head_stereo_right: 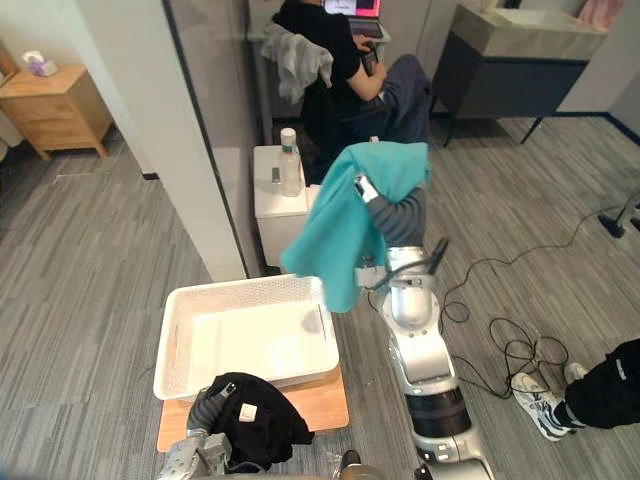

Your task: Tidy the bed and pick cloth on bed and put in laundry

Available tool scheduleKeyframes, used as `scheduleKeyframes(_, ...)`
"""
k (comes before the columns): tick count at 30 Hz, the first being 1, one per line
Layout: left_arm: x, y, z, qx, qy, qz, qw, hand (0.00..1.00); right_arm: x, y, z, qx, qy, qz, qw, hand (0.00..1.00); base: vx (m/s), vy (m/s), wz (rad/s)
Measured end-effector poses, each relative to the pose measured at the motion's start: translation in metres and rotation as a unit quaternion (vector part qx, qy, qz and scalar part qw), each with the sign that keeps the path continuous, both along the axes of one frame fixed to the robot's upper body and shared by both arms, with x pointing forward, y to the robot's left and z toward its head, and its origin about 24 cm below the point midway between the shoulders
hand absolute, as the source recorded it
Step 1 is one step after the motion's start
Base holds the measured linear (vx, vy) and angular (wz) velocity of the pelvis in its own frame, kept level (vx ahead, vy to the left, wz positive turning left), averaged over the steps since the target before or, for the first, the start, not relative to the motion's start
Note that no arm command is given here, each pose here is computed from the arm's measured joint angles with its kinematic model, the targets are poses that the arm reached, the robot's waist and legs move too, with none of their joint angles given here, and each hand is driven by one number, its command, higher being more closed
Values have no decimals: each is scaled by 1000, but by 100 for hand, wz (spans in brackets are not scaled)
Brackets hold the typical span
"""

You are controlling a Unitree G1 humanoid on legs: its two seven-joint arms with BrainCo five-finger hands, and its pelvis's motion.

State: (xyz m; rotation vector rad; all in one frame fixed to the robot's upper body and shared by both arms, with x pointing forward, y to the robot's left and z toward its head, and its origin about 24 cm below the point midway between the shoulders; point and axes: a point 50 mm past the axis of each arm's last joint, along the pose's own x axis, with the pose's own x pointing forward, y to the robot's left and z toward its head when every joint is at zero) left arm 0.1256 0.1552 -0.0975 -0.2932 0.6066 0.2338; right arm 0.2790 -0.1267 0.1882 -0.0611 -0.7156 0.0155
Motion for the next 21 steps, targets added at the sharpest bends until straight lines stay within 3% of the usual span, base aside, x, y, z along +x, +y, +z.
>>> scheduleKeyframes(6, -6, 9, -2, -1, 9, 23, 1000, 100, 8, 4, -9, -2, 27, 6, 1000, 100, -90, -17, 27)
scheduleKeyframes(12, -5, 18, 1, -3, 0, 51, 999, 100, 21, 25, -46, -14, 117, 32, 993, 100, -15, -18, 17)
scheduleKeyframes(15, 3, 25, 12, -3, -32, 68, 997, 100, 31, 41, -61, -24, 160, 49, 986, 100, 6, -11, 20)
scheduleKeyframes(21, 22, 31, 26, -3, -82, 80, 993, 100, 42, 40, -80, -38, 207, 34, 977, 100, -3, -11, 27)
